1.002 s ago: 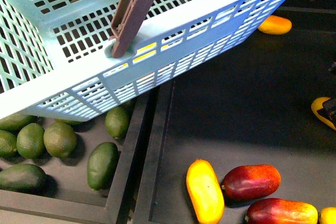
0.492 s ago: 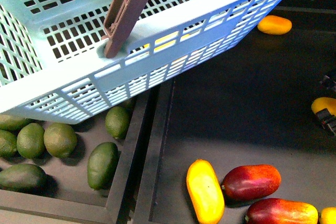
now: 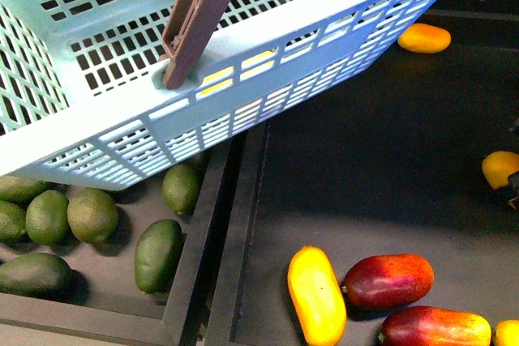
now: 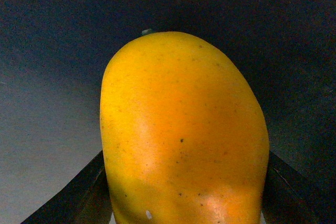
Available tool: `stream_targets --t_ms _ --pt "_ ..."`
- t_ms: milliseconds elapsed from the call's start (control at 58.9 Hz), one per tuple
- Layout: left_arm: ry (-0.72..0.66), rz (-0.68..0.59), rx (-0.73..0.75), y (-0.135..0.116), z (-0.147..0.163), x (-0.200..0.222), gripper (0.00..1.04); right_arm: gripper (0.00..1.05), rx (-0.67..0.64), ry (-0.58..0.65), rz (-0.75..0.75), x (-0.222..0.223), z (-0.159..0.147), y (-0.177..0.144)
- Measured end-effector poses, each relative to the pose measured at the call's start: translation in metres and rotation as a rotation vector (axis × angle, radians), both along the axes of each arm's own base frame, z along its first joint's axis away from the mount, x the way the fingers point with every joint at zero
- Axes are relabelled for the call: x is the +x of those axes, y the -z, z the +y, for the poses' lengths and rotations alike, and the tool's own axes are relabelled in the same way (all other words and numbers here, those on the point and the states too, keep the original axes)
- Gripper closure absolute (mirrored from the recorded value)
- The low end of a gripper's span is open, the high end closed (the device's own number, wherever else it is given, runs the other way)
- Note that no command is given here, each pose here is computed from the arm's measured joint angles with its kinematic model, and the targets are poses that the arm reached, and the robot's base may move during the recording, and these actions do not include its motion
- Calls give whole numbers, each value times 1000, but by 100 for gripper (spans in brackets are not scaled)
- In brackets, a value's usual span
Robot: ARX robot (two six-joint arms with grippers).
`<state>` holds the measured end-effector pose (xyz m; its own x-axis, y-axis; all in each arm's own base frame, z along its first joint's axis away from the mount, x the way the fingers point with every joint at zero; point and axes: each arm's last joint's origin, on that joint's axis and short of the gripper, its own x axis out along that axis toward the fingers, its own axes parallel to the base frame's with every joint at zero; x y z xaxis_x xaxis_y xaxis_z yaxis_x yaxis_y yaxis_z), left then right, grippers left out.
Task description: Pick lemon and mango into basket
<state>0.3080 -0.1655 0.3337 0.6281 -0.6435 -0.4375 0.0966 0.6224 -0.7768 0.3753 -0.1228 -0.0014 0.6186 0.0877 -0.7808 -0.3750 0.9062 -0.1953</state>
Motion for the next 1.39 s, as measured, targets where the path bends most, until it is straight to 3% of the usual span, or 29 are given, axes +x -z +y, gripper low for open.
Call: stream_targets --t_ms 475,781,968,1392 --pt "1 0 0 0 0 0 76 42 291 -46 -315 -78 42 -146" --pt "-1 0 0 0 0 0 76 42 476 -16 -496 -130 89 -216" --pt "1 0 0 0 0 0 76 42 595 -12 -574 -146 129 -245" --pt "1 0 0 0 0 0 76 42 780 -16 -595 -139 204 -271"
